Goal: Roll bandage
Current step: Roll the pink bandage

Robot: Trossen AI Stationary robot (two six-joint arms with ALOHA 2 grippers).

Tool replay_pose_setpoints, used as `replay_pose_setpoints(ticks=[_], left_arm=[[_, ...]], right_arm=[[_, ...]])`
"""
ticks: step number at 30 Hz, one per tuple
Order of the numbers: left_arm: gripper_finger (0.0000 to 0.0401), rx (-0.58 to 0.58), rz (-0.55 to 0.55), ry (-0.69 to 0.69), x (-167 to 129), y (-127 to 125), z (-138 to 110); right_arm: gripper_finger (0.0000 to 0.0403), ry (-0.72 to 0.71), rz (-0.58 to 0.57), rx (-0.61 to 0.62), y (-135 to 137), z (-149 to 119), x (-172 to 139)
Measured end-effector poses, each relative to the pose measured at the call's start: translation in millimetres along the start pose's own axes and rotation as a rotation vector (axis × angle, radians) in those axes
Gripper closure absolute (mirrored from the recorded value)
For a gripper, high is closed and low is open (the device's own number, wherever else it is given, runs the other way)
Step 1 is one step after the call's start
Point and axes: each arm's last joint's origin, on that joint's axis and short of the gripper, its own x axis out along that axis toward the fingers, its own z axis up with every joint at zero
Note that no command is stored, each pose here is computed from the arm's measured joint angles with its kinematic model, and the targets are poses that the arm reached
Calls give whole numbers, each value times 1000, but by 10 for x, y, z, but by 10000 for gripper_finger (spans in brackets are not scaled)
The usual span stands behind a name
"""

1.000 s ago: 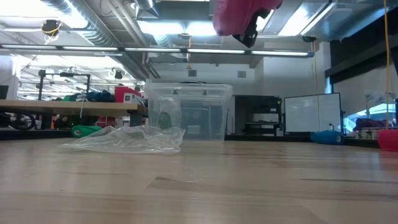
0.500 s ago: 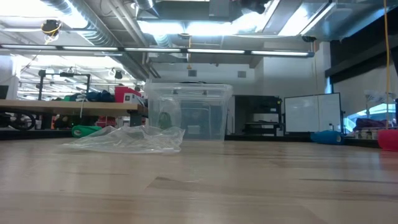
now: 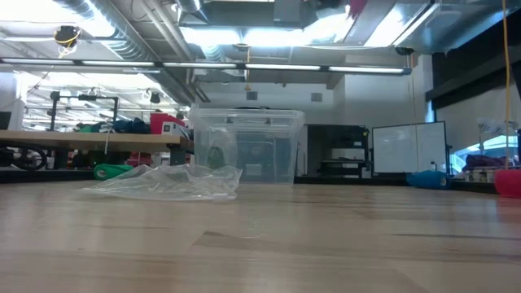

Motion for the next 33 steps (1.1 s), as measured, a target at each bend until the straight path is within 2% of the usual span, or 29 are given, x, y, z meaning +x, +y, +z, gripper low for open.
replay_pose_setpoints(ticks=[5,7,9,12,15,17,18,19,22,24,26,27,29,33], left_arm=[[388,6,-39,68,2,-52,-97],[388,-9,-47,83,1,-63,-119],[388,-41,-49,86,22,-50,-129],[388,-98,-105,66,53,-46,-137],[388,-151,-165,50,91,-38,-150],[388,-165,-177,59,114,-28,-171],[388,-169,-179,67,126,-23,-184],[388,-175,-179,77,137,-17,-200],[388,-200,-177,102,162,-6,-234],[388,-212,-175,112,175,3,-249],[388,-231,-170,102,183,12,-238],[388,-251,-161,87,196,30,-222],[388,-270,-144,40,175,87,-142],[388,-329,-65,-102,41,377,117]], right_arm=[[128,270,280,251,3,-189,-64],[128,324,292,286,22,-255,-120],[128,295,236,251,49,-267,-192],[128,211,131,125,77,-253,-299],[128,70,-113,-36,83,-206,-427],[128,-27,-321,-52,72,-175,-518],[128,-40,-365,-30,65,-177,-536],[128,-18,-355,-7,50,-193,-539],[128,168,-301,66,-45,-346,-560],[128,241,-371,57,-56,-427,-605],[128,288,-501,37,-35,-512,-677],[128,282,-546,14,-12,-524,-688],[128,241,-564,-36,74,-555,-742],[128,93,-478,-178,314,-647,-876]])
